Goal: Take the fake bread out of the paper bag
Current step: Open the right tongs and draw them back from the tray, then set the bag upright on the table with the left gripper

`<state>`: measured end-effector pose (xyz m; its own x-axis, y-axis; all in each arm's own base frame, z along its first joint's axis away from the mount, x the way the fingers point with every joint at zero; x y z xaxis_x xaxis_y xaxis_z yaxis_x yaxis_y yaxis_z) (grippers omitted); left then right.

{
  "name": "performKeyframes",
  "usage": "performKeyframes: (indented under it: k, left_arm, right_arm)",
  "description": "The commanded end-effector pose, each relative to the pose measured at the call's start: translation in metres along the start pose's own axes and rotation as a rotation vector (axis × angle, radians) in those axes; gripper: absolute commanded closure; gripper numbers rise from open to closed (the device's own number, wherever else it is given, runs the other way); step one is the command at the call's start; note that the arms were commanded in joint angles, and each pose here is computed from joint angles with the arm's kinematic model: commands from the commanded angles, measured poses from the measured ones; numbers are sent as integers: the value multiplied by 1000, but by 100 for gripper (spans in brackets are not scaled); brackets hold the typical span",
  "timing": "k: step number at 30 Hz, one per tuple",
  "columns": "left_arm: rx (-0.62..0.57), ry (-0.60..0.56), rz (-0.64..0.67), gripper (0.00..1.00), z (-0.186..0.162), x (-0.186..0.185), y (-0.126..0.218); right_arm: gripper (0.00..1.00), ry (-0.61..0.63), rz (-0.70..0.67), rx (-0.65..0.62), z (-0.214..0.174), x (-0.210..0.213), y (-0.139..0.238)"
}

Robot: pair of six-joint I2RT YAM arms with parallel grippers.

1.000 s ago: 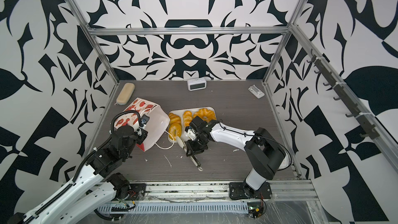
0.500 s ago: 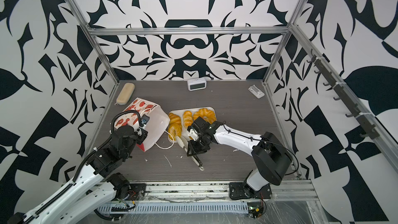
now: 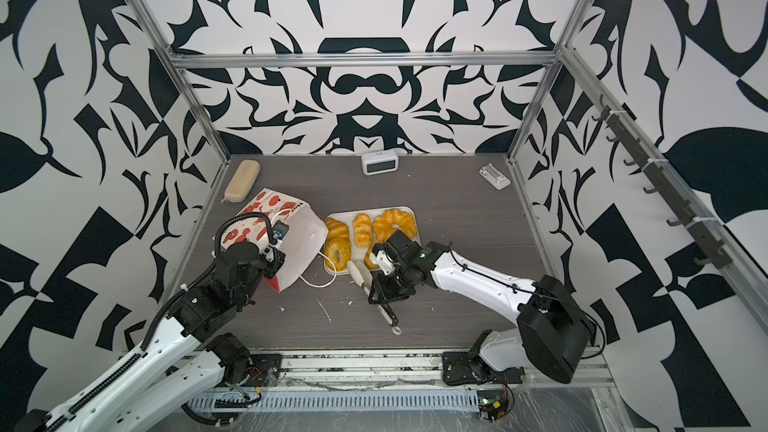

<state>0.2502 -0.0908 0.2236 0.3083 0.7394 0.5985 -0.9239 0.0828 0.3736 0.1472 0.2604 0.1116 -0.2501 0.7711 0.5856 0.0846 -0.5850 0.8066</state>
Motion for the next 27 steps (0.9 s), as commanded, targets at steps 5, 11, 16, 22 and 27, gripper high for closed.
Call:
performKeyframes:
  k: [5, 11, 16, 22, 27]
  left_arm:
    - [-21, 42, 14, 100, 2, 5, 2]
    - [-28, 66, 29, 100, 9, 13, 6]
    - [-22, 128, 22, 100, 21, 23, 13]
    - [-45, 218, -8, 100, 41, 34, 24]
    - [-26, 249, -35, 100, 53, 40, 29]
  right_arm:
    - [85, -22, -110, -153, -8, -15, 64]
    - [95, -112, -392, -350, 18, -72, 133]
    - [94, -169, -512, -395, 58, -115, 141]
    - [93, -274, -620, -371, 105, -182, 125]
    - [81, -346, -733, -391, 130, -222, 128]
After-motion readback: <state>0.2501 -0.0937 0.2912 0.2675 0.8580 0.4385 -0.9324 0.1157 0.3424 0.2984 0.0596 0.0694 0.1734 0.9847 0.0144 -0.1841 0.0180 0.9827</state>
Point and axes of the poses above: each gripper's point midway between its finger pads, its own y axis back along the fingers, its own x axis along the line the jaws close on, z = x × y, the point moved 1 cm from there along y, back along the fingers, and after that the axes turned 5 degrees about -y, right-handed, at the moved point
